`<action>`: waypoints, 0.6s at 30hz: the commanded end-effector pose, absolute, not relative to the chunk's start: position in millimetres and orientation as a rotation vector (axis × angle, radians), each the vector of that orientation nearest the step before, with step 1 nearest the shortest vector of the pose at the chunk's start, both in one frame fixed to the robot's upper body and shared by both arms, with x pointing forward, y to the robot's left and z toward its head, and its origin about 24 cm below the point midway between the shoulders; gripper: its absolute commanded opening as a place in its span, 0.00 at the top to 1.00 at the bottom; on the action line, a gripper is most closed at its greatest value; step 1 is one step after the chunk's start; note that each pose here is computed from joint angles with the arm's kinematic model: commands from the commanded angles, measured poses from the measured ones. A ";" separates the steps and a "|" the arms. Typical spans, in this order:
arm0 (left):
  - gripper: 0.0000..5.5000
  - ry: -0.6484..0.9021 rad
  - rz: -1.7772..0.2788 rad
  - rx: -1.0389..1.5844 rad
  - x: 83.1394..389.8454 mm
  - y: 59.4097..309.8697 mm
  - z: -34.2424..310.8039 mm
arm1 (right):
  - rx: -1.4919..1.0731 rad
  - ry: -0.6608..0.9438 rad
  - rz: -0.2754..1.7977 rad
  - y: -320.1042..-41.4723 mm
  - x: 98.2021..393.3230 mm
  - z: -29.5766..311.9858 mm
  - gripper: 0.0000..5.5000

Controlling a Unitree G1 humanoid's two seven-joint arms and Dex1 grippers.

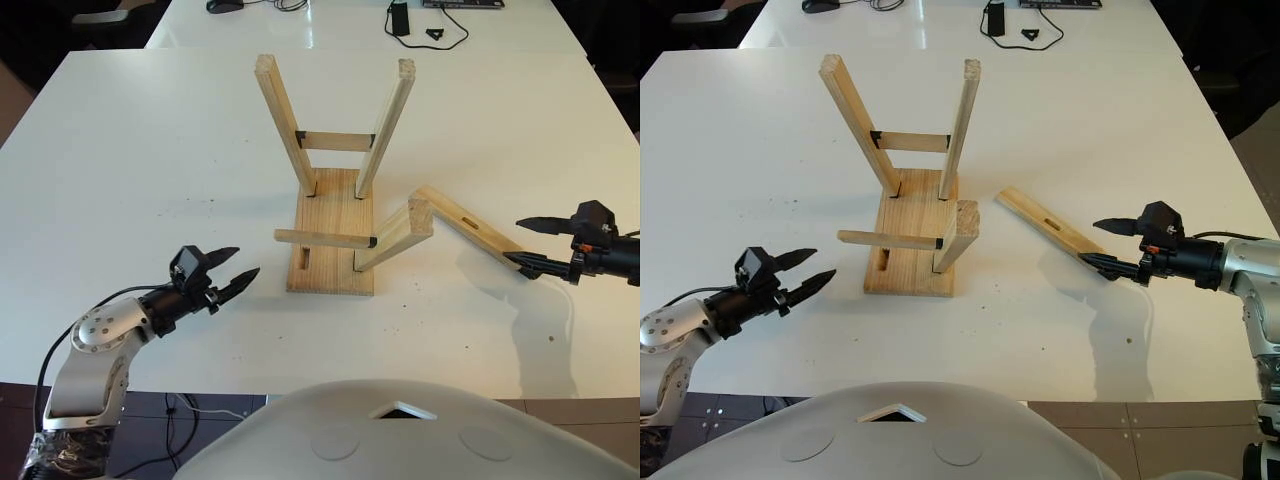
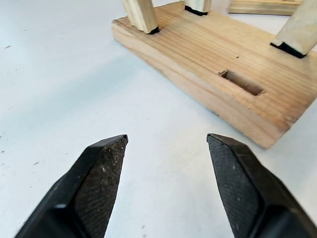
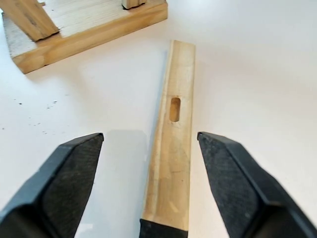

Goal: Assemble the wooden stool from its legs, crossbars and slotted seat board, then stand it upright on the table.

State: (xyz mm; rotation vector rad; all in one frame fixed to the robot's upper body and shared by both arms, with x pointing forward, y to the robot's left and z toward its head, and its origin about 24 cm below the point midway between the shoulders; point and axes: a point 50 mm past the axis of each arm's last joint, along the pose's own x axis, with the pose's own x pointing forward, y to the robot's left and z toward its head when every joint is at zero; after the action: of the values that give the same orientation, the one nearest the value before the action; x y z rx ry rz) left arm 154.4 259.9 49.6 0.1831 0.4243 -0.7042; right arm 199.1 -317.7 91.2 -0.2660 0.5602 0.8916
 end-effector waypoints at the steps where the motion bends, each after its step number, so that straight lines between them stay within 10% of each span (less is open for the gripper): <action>1: 0.46 0.469 -0.714 0.260 159.7 257.7 37.4 | -0.267 0.604 0.871 -319.5 204.3 74.5 0.37; 8: 0.46 0.493 -0.833 0.311 159.9 232.1 20.5 | -0.225 0.666 0.877 -322.1 203.3 50.5 0.37; 18: 0.46 0.418 -0.948 0.136 157.8 190.2 28.2 | -0.233 0.651 0.824 -331.9 204.4 46.7 0.62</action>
State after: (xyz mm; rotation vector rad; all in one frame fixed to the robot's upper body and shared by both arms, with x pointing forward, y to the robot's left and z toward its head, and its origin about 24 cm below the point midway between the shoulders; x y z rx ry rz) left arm 158.3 189.4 27.4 0.1433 0.4097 -0.9493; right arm 202.3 -331.3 44.5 -0.2302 0.6652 0.8317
